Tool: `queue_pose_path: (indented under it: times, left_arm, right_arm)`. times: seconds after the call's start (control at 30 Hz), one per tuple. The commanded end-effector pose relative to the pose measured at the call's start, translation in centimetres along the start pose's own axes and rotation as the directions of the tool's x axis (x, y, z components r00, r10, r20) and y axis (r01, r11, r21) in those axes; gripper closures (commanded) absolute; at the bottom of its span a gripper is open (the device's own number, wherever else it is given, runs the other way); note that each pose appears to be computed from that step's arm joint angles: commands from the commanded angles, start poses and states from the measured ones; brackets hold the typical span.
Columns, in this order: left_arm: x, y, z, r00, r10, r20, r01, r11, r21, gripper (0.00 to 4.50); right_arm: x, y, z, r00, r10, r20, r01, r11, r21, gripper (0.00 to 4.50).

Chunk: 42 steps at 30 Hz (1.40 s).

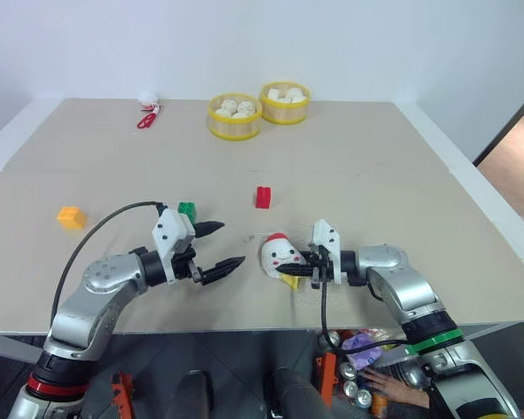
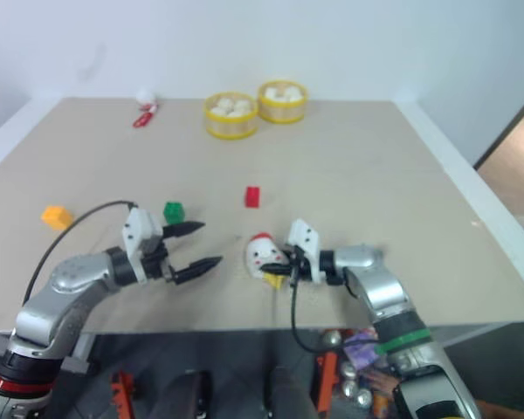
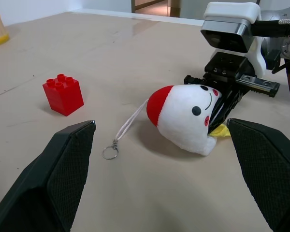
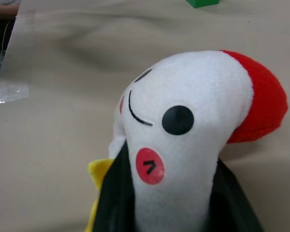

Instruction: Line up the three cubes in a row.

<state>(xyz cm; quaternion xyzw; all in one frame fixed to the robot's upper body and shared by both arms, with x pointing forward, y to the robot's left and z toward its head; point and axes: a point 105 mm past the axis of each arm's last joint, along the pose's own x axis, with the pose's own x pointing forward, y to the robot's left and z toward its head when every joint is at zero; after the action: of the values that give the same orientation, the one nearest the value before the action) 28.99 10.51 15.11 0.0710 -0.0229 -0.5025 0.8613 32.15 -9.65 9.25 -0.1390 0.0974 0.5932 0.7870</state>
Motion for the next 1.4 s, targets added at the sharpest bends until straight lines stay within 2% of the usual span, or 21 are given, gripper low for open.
queue_pose_path:
  times: [0.03, 0.27, 0.4, 0.57, 0.6, 0.67, 0.7, 0.77, 0.87, 0.93, 1.0, 1.1, 1.17, 1.23, 1.27, 1.4]
  left_arm:
    - [0.4, 0.2, 1.0, 0.999, -0.013, 0.036, 0.012, 0.999, 0.038, 0.0]
    - [1.8, -0.1, 0.8, 0.997, -0.054, 0.051, 0.053, 0.998, 0.032, 0.0]
    - [3.2, -0.3, 0.9, 0.993, -0.098, 0.059, 0.095, 0.995, 0.039, 0.0]
    - [4.3, -0.7, 1.0, 0.987, -0.144, 0.069, 0.141, 0.989, 0.047, 0.0]
    - [4.6, -0.8, 1.1, 0.985, -0.156, 0.071, 0.153, 0.987, 0.051, 0.0]
    - [5.3, -1.0, 1.4, 0.98, -0.181, 0.079, 0.177, 0.983, 0.057, 0.0]
    - [5.5, -1.1, 1.4, 0.979, -0.187, 0.081, 0.183, 0.981, 0.058, 0.0]
    - [5.8, -1.1, 1.6, 0.977, -0.195, 0.086, 0.19, 0.98, 0.063, 0.0]
    - [6.4, -1.2, 1.9, 0.973, -0.21, 0.093, 0.204, 0.976, 0.073, 0.0]
    - [6.6, -1.3, 2.0, 0.971, -0.217, 0.096, 0.21, 0.975, 0.079, 0.0]
    - [6.7, -1.3, 2.1, 0.971, -0.218, 0.098, 0.21, 0.974, 0.082, 0.0]
    - [6.7, -1.2, 2.2, 0.972, -0.21, 0.102, 0.202, 0.976, 0.083, 0.0]
    - [6.5, -1.2, 2.1, 0.973, -0.205, 0.102, 0.197, 0.977, 0.082, 0.0]
    - [6.4, -1.1, 2.1, 0.975, -0.197, 0.102, 0.189, 0.979, 0.08, 0.0]
    - [6.4, -1.1, 2.0, 0.976, -0.193, 0.102, 0.186, 0.979, 0.079, 0.0]
    - [5.9, -0.8, 1.9, 0.981, -0.162, 0.108, 0.156, 0.986, 0.064, 0.0]
  right_arm:
    - [-1.6, -1.3, -0.8, 0.996, -0.075, -0.041, 0.076, 0.997, 0.029, 4.31]
    - [-5.3, -3.1, 2.6, 0.994, -0.079, 0.07, 0.068, 0.988, 0.14, 4.31]
    - [-9.7, -6.1, 5.5, 0.966, -0.208, 0.155, 0.181, 0.968, 0.174, 4.31]
    - [-12.9, -9.3, 6.6, 0.904, -0.391, 0.174, 0.365, 0.916, 0.167, 4.31]
    - [-13.9, -10.9, 6.3, 0.858, -0.493, 0.146, 0.472, 0.868, 0.156, 4.31]
    - [-16.0, -14.3, 5.6, 0.697, -0.712, 0.082, 0.701, 0.701, 0.132, 4.31]
    - [-16.5, -15.2, 5.1, 0.635, -0.771, 0.05, 0.761, 0.636, 0.132, 4.31]
    - [-17.0, -16.4, 4.0, 0.547, -0.837, -0.006, 0.834, 0.545, 0.092, 4.31]
    - [-17.0, -17.4, 3.1, 0.45, -0.892, -0.039, 0.892, 0.448, 0.051, 4.31]
    - [-16.2, -17.5, 3.3, 0.454, -0.891, -0.016, 0.889, 0.452, 0.077, 3.31]
    - [-15.0, -17.4, 3.6, 0.498, -0.867, 0.002, 0.865, 0.497, 0.078, 2.67]
    - [-14.0, -17.5, 4.2, 0.5, -0.866, 0.012, 0.864, 0.5, 0.062, 1.58]
    - [-13.9, -17.7, 4.3, 0.475, -0.88, 0.009, 0.878, 0.474, 0.069, 0.93]
    - [-13.6, -17.7, 4.6, 0.487, -0.873, 0.028, 0.868, 0.487, 0.094, 0.19]
    - [-13.5, -17.7, 4.7, 0.491, -0.87, 0.03, 0.866, 0.492, 0.094, 0.04]
    - [-13.4, -17.7, 5.8, 0.501, -0.862, 0.081, 0.846, 0.507, 0.162, 0.04]
